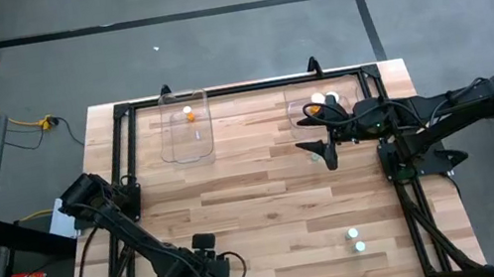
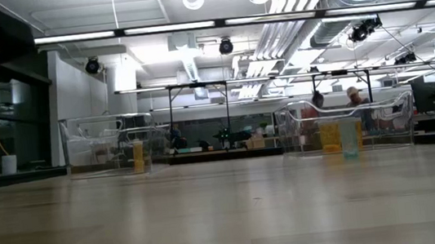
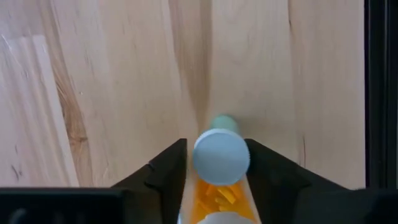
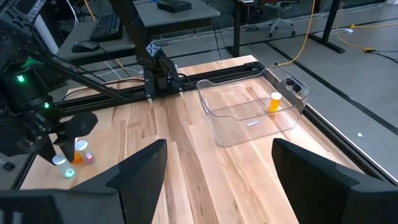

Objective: Pick and place medicine bottles into bin by pill shape (circle, oval)
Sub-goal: Put the blue pill bottle into the left transparent bin

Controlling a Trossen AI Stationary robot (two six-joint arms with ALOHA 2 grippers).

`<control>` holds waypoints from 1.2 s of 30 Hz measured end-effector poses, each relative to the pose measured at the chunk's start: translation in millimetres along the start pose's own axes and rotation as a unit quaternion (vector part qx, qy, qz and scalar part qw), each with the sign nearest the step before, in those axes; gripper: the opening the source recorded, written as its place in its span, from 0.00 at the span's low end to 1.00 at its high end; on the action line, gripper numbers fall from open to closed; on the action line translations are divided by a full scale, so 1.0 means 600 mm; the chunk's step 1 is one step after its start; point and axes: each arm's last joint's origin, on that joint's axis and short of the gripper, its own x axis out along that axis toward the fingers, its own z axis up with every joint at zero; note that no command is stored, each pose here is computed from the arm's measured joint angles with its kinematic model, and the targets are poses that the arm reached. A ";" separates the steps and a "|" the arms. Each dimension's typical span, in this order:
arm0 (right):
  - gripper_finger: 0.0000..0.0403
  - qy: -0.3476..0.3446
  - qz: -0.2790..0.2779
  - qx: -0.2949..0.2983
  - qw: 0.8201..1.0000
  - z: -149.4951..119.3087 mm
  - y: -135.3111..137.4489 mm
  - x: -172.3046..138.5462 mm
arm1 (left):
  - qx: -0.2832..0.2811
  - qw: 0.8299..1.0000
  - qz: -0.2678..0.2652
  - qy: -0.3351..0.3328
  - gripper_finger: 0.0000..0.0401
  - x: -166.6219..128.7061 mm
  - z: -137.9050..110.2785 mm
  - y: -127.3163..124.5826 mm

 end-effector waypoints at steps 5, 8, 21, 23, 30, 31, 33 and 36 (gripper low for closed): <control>0.70 0.000 0.000 0.000 1.000 0.000 0.000 0.000 | -0.003 1.000 -0.001 -0.001 0.24 0.000 0.001 0.000; 0.70 0.000 0.000 0.000 1.000 0.000 0.000 0.000 | 0.000 1.000 -0.008 0.003 0.21 -0.004 0.007 0.006; 0.70 0.004 0.000 0.001 1.000 -0.001 0.000 0.000 | -0.037 0.986 0.068 -0.147 0.28 -0.189 0.042 0.180; 0.70 0.004 0.006 0.002 1.000 -0.001 0.000 0.000 | -0.059 0.976 0.087 -0.189 0.27 -0.225 0.037 0.217; 0.70 0.002 0.039 0.005 0.999 0.000 0.005 0.004 | -0.130 0.927 0.125 -0.328 0.28 -0.319 0.021 0.318; 0.70 0.002 0.045 0.006 0.999 0.000 0.007 0.007 | -0.138 0.920 0.127 -0.345 0.28 -0.328 0.020 0.329; 0.70 -0.002 0.058 0.004 0.998 0.001 0.010 0.015 | -0.144 0.904 0.127 -0.382 0.28 -0.343 0.024 0.345; 0.70 -0.015 0.079 0.007 0.997 0.004 0.017 0.030 | -0.141 0.889 0.122 -0.418 0.28 -0.355 0.031 0.363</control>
